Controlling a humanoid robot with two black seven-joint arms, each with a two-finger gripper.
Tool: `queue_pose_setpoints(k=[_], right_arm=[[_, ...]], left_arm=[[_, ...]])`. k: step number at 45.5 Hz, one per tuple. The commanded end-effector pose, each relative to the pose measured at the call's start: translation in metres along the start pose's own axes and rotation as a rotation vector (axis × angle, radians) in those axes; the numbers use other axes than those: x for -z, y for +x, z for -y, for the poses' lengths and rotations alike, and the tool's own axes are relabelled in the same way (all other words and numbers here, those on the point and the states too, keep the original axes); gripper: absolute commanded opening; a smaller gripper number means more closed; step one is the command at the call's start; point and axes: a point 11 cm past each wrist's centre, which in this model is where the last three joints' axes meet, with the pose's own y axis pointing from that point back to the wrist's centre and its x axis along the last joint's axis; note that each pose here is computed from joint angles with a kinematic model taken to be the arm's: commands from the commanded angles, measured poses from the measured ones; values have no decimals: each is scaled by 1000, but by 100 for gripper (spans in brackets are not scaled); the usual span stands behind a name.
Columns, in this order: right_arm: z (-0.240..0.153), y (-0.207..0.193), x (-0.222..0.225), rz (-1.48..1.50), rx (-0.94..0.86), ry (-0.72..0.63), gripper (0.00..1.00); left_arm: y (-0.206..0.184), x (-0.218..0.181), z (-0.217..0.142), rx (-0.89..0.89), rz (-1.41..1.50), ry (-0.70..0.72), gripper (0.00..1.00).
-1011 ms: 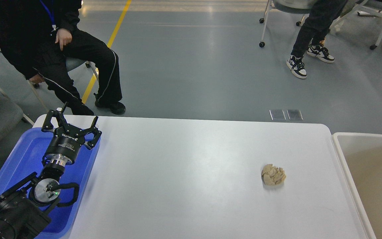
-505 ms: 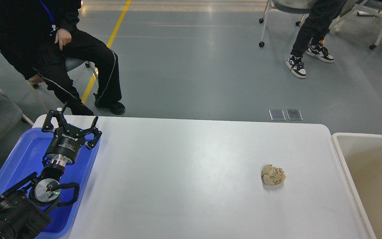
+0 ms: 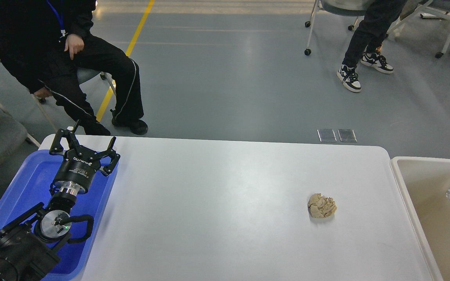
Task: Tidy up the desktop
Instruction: 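Lower the foil into the beige bin and open the right gripper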
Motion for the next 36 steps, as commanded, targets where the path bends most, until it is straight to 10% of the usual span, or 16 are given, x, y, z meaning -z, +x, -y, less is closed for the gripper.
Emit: queue_pose_setpoints(k=[1,36], right_arm=[[-5,-36,-11,20,7,-27,0],[-5,-31,-7,68,-104,-31,0]], left_arm=[[0,0,0,0,0,0,100],[0,0,0,0,0,0,100]])
